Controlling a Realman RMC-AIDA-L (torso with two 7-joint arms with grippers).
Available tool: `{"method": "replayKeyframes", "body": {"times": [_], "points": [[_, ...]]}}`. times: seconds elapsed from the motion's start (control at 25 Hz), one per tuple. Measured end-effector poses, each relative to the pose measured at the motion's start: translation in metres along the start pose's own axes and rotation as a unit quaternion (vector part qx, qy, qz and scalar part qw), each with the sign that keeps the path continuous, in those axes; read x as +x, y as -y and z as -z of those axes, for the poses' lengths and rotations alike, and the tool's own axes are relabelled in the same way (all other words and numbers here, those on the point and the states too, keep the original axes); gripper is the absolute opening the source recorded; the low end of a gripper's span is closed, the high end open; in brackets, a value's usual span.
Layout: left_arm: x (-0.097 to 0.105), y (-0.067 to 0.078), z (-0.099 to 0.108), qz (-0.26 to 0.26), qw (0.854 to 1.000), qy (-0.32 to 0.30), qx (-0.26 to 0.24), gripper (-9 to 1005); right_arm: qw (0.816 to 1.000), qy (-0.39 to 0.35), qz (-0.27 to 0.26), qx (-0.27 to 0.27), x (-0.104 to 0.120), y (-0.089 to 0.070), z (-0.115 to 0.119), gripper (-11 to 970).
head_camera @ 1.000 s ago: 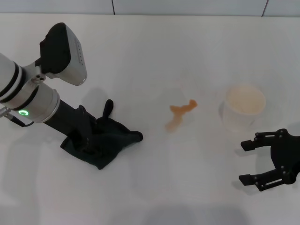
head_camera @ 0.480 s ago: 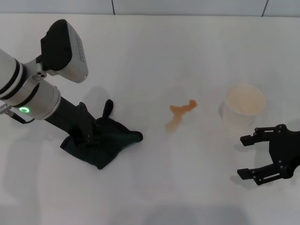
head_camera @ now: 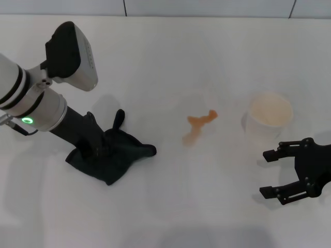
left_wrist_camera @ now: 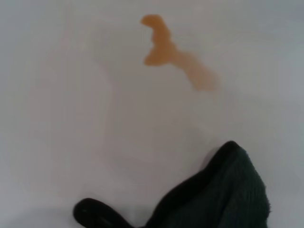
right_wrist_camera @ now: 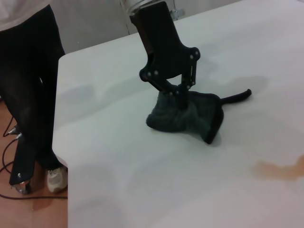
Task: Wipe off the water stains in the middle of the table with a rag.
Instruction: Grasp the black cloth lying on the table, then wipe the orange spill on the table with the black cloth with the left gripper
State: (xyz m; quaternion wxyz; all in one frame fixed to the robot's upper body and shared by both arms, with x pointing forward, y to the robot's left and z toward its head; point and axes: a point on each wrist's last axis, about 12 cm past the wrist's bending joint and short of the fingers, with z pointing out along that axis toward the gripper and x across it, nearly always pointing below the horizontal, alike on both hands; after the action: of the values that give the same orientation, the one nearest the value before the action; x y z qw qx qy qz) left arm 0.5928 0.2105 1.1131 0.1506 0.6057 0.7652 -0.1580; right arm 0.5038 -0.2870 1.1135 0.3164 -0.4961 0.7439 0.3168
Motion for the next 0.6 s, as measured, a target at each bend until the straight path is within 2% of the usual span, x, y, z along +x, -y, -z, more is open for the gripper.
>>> {"method": "replayKeyframes", "body": {"times": [0.16, 0.4, 0.6], "points": [[-0.005, -0.004, 0.002, 0.000, 1.000, 0.006, -0.013, 48, 1.000, 0.004, 0.002, 0.003, -0.002, 0.001, -0.001, 872], [-0.028, -0.010, 0.005, -0.014, 0.999, 0.041, -0.029, 49, 1.000, 0.007, -0.003, 0.024, -0.005, 0.006, -0.002, 871], [-0.046, -0.014, 0.001, -0.040, 0.997, 0.041, -0.044, 47, 0.999, 0.005, -0.008, 0.032, -0.005, 0.008, 0.000, 870]]}}
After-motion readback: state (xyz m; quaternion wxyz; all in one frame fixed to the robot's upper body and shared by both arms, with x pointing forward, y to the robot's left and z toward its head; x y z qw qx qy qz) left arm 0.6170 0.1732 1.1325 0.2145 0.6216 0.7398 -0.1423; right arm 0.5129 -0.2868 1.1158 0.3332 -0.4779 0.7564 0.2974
